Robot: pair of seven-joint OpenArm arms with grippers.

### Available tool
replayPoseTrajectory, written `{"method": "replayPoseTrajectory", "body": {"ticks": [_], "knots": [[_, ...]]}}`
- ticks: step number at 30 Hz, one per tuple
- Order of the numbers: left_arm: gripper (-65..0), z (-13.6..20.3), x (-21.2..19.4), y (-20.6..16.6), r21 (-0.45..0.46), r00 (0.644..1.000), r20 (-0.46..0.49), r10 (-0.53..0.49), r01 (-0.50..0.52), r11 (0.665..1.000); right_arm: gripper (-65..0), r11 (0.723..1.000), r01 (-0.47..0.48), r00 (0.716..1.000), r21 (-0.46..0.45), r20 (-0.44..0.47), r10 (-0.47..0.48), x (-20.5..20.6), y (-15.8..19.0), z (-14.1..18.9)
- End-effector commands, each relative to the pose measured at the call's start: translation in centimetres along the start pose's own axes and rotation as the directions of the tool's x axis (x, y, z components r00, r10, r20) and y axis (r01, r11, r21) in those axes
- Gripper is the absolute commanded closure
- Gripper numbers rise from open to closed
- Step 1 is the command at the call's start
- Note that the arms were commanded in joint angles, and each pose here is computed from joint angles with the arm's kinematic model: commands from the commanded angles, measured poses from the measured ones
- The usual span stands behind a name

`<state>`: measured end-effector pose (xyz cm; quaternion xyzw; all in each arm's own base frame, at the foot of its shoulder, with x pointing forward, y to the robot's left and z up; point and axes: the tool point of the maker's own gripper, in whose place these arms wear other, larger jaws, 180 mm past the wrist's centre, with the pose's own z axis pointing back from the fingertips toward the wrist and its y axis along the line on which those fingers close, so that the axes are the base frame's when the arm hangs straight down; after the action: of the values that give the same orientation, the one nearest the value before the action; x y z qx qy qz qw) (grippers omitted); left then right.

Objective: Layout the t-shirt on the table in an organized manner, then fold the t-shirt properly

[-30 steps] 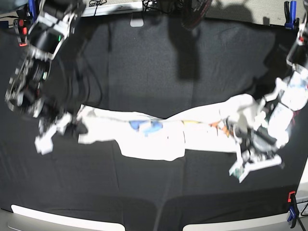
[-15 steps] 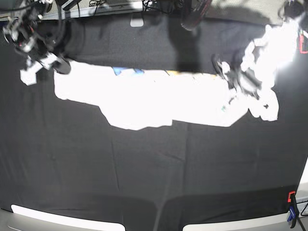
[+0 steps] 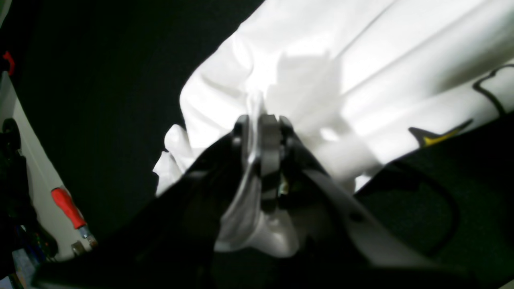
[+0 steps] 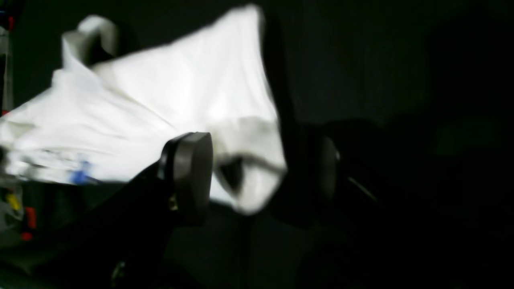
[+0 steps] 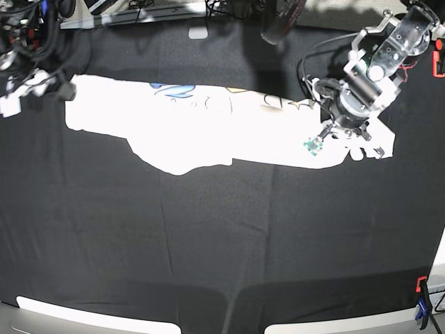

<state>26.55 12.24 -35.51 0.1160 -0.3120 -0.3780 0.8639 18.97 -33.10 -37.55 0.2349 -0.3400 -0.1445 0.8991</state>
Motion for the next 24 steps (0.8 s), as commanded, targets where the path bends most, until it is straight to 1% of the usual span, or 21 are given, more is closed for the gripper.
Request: {"method": "replayPoseTrajectory", "body": {"ticks": [1, 4, 6, 7, 10, 14, 16, 18, 19, 20, 22, 24], "knots": [[0.0, 0.4, 0.6, 1.2, 0.037, 1.000, 0.019, 0.001, -0.001, 0.999, -35.9, 0.999, -0.032, 0.996, 0.036, 0.081, 0.029, 2.8, 0.8, 1.0], [0.0, 0.4, 0.6, 1.2, 0.037, 1.000, 0.021, 0.001, -0.002, 0.999, -35.9, 0.987, -0.042, 0.982, 0.158, 0.190, 0.012, 5.7, 3.0, 1.9], [0.0, 0.4, 0.6, 1.2, 0.037, 1.000, 0.021, 0.001, -0.002, 0.999, -35.9, 0.976, -0.053, 0.977, 0.210, 0.213, 0.007, 6.7, 4.2, 1.7], [0.0, 0.4, 0.6, 1.2, 0.037, 1.000, 0.021, 0.001, -0.002, 0.999, -35.9, 0.972, -0.062, 0.979, 0.225, 0.203, 0.016, 6.9, 4.7, 1.4], [0.0, 0.4, 0.6, 1.2, 0.037, 1.000, 0.021, 0.001, -0.002, 0.999, -35.8, 0.957, -0.088, 0.989, 0.277, 0.137, 0.051, 6.4, 6.5, -0.4], [0.0, 0.4, 0.6, 1.2, 0.037, 1.000, 0.021, 0.001, -0.002, 0.999, -35.8, 0.924, -0.111, 0.992, 0.367, 0.097, 0.081, 6.0, 9.9, -3.4], [0.0, 0.4, 0.6, 1.2, 0.037, 1.000, 0.021, 0.002, -0.002, 0.999, -35.8, 0.923, -0.133, 0.991, 0.362, 0.027, 0.132, 4.9, 10.7, -5.0], [0.0, 0.4, 0.6, 1.2, 0.037, 1.000, 0.021, 0.001, -0.002, 0.999, -35.8, 0.927, -0.173, 0.976, 0.332, -0.069, 0.206, 3.3, 10.8, -6.7], [0.0, 0.4, 0.6, 1.2, 0.037, 1.000, 0.021, 0.001, -0.002, 0.999, -35.8, 0.930, -0.200, 0.961, 0.309, -0.124, 0.247, 2.5, 10.7, -7.5], [0.0, 0.4, 0.6, 1.2, 0.037, 1.000, 0.022, 0.001, -0.002, 0.999, -35.8, 0.930, -0.231, 0.947, 0.285, -0.152, 0.282, 2.0, 10.7, -8.4], [0.0, 0.4, 0.6, 1.2, 0.037, 1.000, 0.021, 0.002, -0.003, 0.999, -35.8, 0.922, -0.293, 0.917, 0.254, -0.198, 0.346, 1.1, 10.7, -9.8], [0.0, 0.4, 0.6, 1.2, 0.037, 1.000, 0.021, 0.001, -0.002, 0.999, -35.8, 0.905, -0.331, 0.888, 0.266, -0.238, 0.394, -0.2, 11.4, -10.8]]}}
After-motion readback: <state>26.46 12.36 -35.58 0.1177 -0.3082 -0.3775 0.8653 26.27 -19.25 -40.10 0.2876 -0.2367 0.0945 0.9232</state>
